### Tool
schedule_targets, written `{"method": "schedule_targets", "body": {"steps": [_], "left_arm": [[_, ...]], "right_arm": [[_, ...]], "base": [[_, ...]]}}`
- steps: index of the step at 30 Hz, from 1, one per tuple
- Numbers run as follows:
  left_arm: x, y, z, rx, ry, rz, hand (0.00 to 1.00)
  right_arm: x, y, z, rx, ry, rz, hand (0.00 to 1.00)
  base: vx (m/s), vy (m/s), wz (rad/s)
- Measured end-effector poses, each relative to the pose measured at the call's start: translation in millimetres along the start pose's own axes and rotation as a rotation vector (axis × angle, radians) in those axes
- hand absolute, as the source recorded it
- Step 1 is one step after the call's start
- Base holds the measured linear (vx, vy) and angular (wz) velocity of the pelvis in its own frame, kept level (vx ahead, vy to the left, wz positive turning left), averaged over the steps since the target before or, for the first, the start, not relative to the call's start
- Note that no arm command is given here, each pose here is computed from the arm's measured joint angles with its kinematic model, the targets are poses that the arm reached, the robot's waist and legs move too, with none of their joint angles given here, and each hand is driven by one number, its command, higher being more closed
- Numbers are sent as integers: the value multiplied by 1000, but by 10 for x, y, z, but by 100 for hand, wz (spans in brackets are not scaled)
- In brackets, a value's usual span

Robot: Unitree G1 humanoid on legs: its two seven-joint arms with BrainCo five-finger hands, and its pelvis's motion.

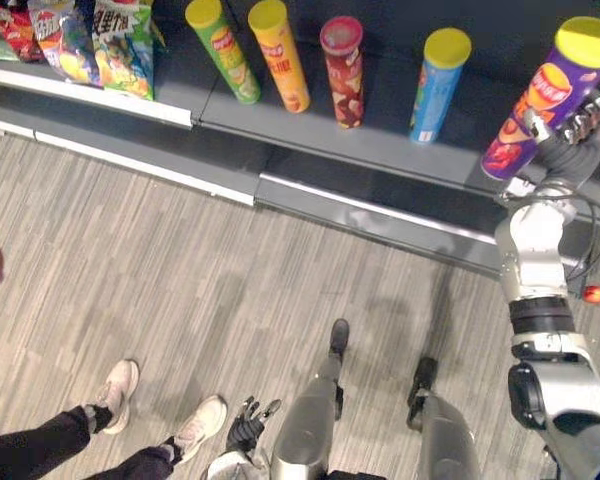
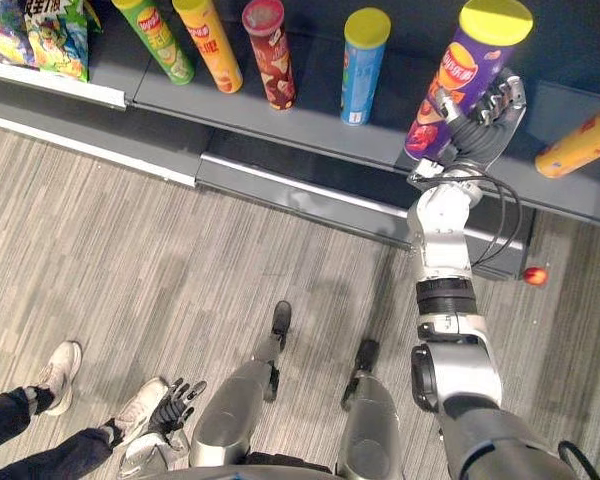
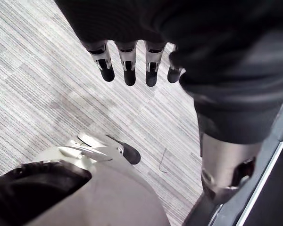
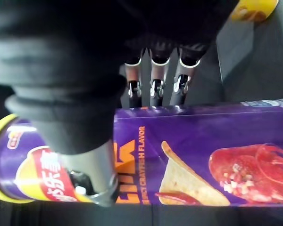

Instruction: Put the gum and the chips on the shelf.

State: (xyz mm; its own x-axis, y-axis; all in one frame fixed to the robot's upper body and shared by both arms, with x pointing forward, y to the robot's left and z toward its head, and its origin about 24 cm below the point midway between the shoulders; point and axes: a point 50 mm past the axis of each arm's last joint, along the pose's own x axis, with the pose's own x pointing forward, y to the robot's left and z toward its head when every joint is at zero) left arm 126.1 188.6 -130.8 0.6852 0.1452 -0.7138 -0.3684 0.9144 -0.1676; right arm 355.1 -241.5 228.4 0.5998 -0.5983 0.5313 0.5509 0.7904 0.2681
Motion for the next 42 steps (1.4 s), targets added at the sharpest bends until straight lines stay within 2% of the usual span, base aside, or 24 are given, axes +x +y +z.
{"method": "schedule_targets", "body": {"steps": [21, 31, 42], "left_arm": [[46, -185, 126, -67, -61, -54, 0], [39, -274, 191, -91, -101, -80, 0], [35, -309, 237, -94, -125, -109, 0]], "right_arm": [[211, -142, 300, 34, -149, -110, 100], [335, -59, 655, 87, -275, -107, 100], [353, -2, 729, 104, -295, -96, 100]], "base": [[-18, -84, 6], [-6, -77, 7], [3, -59, 1]]}}
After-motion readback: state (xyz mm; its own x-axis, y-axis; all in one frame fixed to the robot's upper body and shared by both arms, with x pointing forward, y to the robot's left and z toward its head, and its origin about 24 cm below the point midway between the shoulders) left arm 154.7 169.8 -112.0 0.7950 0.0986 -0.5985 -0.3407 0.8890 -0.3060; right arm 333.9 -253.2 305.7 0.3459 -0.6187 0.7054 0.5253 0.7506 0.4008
